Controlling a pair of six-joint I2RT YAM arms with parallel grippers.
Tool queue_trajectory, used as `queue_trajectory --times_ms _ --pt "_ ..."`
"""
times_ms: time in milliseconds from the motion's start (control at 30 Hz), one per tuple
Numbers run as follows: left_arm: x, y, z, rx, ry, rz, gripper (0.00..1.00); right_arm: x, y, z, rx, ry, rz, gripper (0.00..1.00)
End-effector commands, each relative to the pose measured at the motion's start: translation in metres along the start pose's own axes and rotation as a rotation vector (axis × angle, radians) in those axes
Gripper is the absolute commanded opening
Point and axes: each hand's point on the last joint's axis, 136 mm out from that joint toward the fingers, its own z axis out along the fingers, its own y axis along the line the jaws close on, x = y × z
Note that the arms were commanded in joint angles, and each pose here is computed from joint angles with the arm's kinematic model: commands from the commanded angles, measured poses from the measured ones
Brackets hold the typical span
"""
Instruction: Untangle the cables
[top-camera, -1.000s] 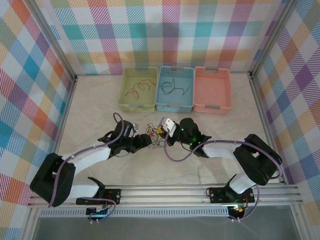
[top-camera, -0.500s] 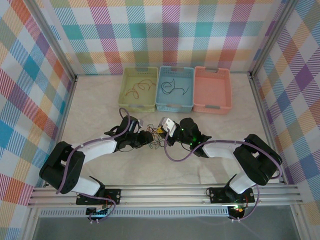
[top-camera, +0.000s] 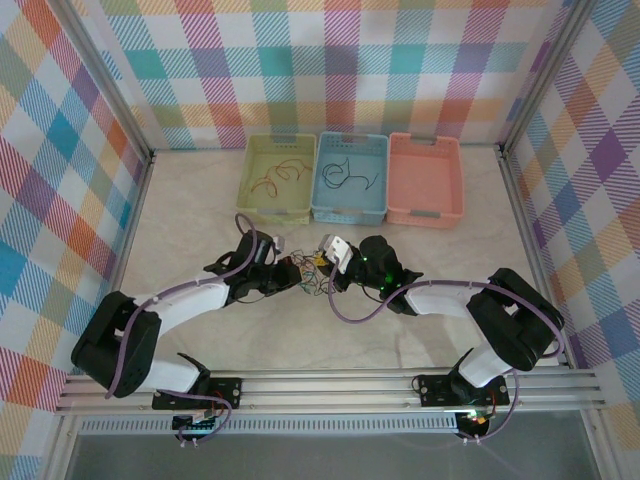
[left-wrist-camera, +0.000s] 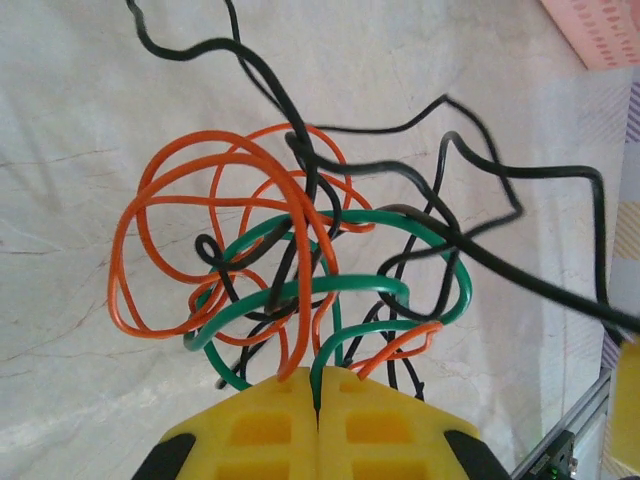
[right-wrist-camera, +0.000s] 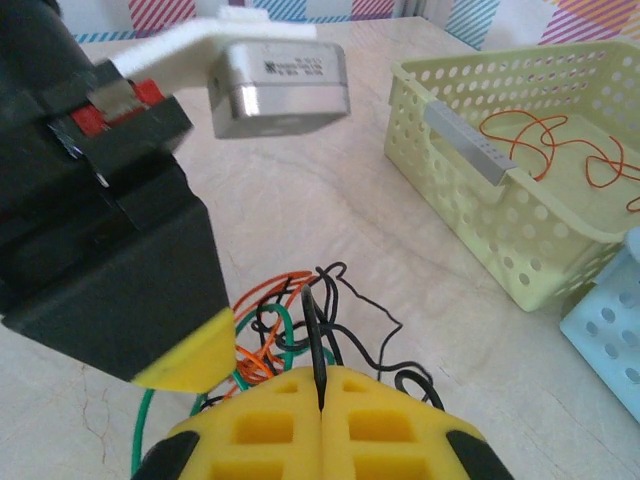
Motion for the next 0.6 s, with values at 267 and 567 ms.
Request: queue_trajectory --times_ms 267,567 --pt "-0.008 0.031 -0.081 -0.151 -0.232 -0.025 0.0 0.008 -0.085 -0.031 0.427 0.026 0.144 0.0" --pt "-0.006 0.007 -0.185 -0.065 -0.448 -0.017 0.0 0.053 -0.141 -0.063 0.72 0.161 0.357 0.0"
